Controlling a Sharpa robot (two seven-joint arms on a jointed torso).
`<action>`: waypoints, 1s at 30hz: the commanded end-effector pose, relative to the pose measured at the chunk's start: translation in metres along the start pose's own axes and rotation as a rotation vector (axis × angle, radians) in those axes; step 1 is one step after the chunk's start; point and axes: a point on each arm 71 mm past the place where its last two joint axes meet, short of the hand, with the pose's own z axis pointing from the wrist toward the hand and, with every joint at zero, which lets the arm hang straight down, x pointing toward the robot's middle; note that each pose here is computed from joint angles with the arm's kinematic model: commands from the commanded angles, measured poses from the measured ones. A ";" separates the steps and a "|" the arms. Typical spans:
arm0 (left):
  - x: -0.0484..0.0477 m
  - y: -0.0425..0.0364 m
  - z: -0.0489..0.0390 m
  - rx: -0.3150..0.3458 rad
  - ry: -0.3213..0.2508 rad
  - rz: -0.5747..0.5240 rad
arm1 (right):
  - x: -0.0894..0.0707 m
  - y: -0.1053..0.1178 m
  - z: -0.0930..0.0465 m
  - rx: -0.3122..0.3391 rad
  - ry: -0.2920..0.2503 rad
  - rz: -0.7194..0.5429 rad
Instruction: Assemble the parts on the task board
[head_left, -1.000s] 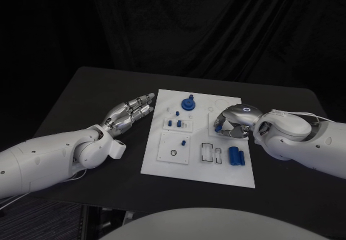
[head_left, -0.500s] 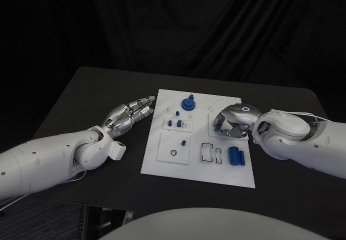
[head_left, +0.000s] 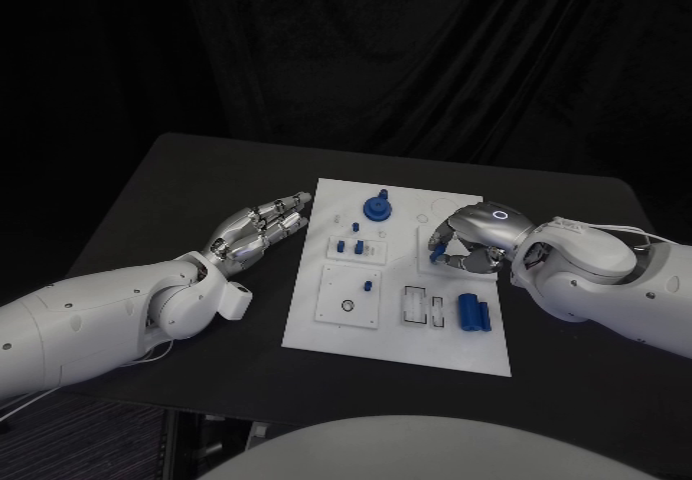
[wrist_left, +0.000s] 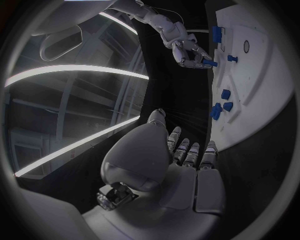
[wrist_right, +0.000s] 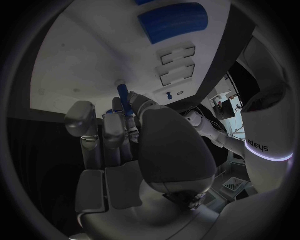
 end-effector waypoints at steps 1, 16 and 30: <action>0.0016 -0.0023 0.0007 0.041 0.001 -0.006 | -0.014 0.004 -0.001 -0.017 -0.062 -0.004; 0.0025 -0.0021 0.0012 0.042 0.005 -0.010 | -0.040 0.056 0.002 -0.212 -0.087 -0.039; 0.0055 -0.0052 0.0027 0.092 -0.015 0.009 | -0.011 0.104 0.032 -0.356 -0.041 -0.064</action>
